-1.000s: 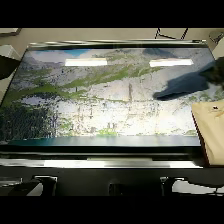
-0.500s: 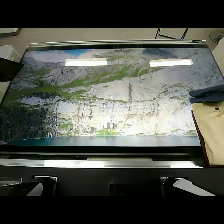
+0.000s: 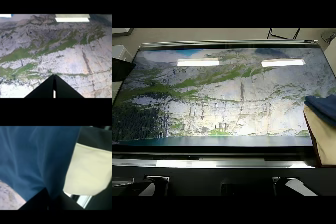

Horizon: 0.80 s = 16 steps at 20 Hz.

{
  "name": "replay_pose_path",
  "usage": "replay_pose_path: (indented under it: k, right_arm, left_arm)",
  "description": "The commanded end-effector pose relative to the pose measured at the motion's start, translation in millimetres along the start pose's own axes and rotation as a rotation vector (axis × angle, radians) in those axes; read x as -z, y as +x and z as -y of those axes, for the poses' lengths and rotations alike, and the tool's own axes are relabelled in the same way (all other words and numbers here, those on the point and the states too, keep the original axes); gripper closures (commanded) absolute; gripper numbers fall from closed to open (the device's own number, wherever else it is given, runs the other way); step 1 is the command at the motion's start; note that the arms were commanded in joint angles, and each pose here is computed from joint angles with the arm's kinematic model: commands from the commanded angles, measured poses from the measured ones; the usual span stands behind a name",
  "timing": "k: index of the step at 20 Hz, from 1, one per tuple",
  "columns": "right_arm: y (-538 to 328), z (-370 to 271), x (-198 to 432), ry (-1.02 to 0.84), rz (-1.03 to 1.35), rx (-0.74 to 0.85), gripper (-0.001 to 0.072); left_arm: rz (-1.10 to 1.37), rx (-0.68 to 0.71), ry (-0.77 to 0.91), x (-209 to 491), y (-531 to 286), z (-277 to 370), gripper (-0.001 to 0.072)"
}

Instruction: Fold the clothes and pants, and hang the long-sleeved shirts on hangers.

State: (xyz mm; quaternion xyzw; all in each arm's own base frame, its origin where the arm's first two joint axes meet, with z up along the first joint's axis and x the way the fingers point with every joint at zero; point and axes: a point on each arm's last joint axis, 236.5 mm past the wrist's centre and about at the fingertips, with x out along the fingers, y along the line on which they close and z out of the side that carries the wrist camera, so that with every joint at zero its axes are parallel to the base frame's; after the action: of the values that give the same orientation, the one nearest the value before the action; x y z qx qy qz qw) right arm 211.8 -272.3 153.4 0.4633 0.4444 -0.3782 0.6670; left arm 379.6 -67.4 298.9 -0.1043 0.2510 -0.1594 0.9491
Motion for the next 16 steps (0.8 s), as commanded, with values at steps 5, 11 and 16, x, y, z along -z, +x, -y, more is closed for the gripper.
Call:
replay_pose_path:
  k: [5,11,16]
  right_arm:
    - [97.6,100.1,64.6,0.036,-0.196,0.29,0.0667]
    - [80.4,55.4,3.9,-0.071,0.034,0.131,0.0003]
    - [-106.4,-154.2,-108.6,-0.274,0.785,-0.41,0.0019]
  left_arm:
    - [-0.017,-0.002,-0.012,5.9,5.2,-3.2,0.0685]
    - [0.019,0.018,-0.083,-4.6,20.3,-3.4,0.0686]
    - [0.062,-0.116,0.005,-39.3,57.6,-26.9,0.0688]
